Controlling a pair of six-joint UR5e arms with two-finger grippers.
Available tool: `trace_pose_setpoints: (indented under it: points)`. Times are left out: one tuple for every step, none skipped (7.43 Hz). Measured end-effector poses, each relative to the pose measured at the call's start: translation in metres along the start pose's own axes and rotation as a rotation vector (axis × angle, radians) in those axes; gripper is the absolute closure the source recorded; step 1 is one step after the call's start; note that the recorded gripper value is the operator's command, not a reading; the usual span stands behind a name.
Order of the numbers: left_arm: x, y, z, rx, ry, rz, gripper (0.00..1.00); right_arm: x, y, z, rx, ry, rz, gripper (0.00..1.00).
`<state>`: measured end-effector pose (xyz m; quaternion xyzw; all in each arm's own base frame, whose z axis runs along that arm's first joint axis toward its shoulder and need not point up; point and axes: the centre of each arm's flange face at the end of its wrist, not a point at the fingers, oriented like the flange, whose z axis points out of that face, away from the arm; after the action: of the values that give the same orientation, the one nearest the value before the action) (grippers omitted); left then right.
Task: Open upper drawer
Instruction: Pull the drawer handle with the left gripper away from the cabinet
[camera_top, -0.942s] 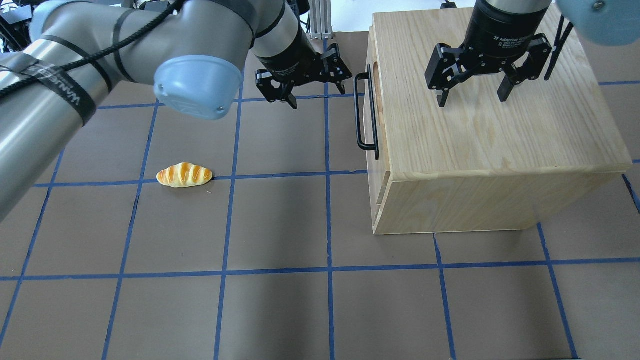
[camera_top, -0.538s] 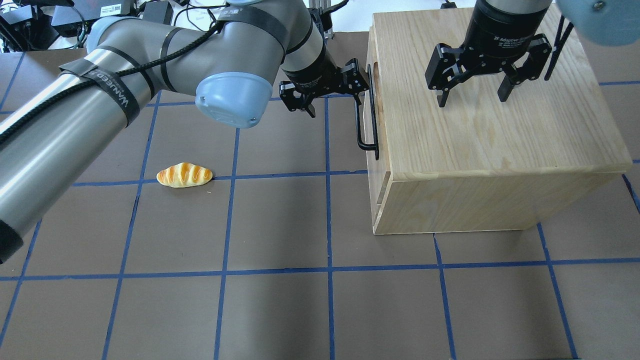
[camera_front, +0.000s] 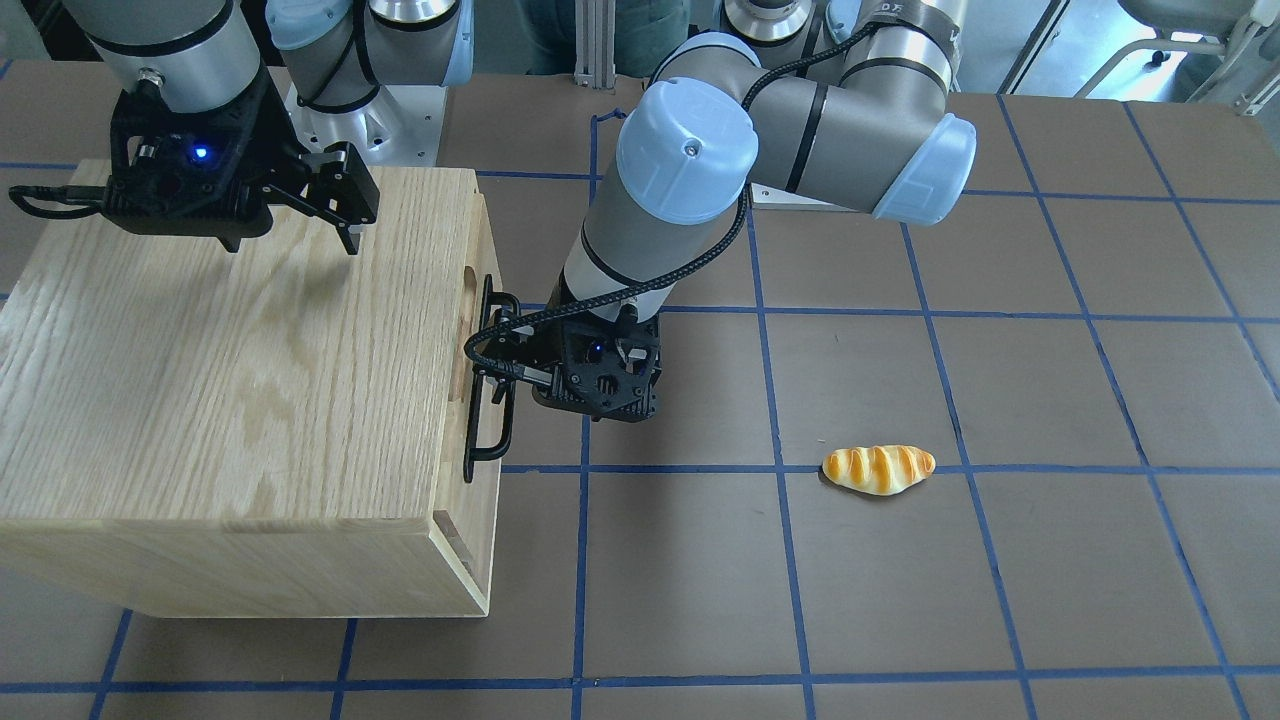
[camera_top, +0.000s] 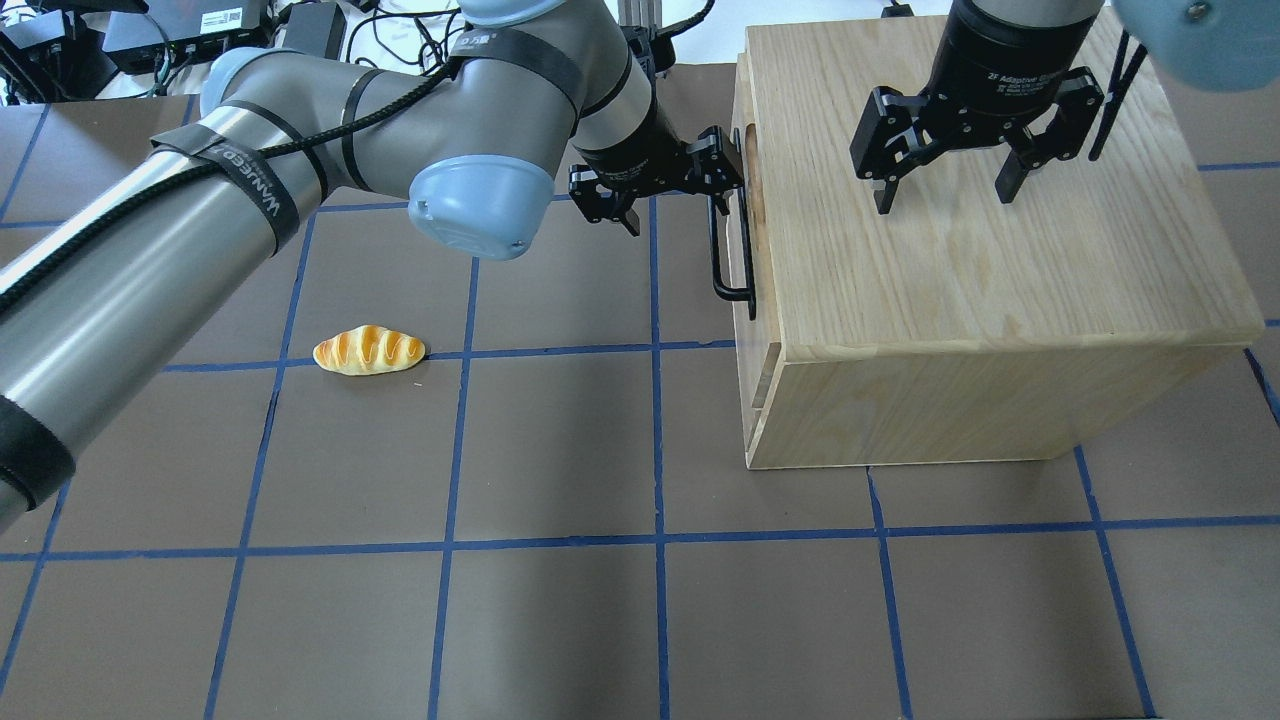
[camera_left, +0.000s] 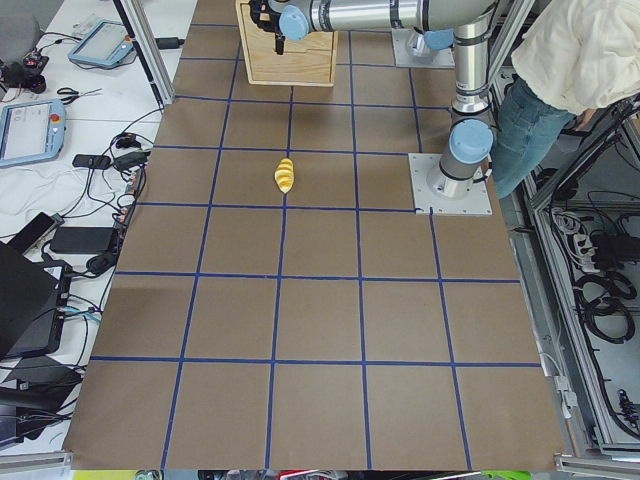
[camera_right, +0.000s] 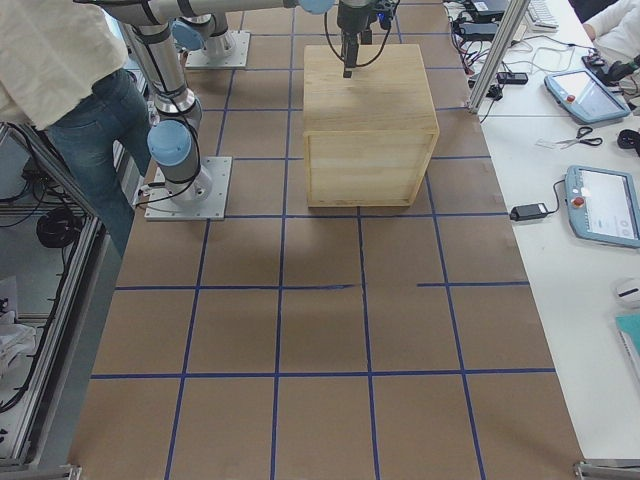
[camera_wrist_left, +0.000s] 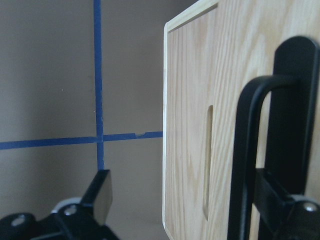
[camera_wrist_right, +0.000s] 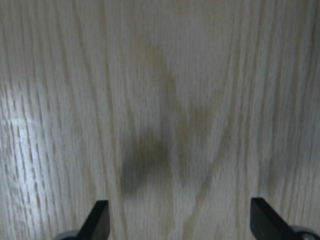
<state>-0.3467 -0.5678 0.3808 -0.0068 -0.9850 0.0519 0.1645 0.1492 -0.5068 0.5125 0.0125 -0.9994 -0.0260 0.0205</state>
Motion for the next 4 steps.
trace_pose_setpoints:
  points:
    - [-0.018, -0.008, -0.008, 0.003, -0.006, -0.008, 0.0, 0.0, 0.0, 0.0, 0.0, 0.0, 0.0, 0.0]
    - [-0.035, -0.014, -0.015, 0.002, -0.014, -0.018, 0.0, 0.0, 0.0, 0.0, 0.0, 0.0, 0.0, 0.0]
    - [-0.05, -0.019, -0.02, -0.004, -0.021, -0.018, 0.0, 0.0, 0.0, 0.0, 0.0, 0.0, 0.0, 0.0]
    - [-0.068, -0.024, -0.024, -0.014, -0.03, -0.018, 0.0, 0.0, 0.0, 0.0, 0.0, 0.0, 0.0, 0.0]
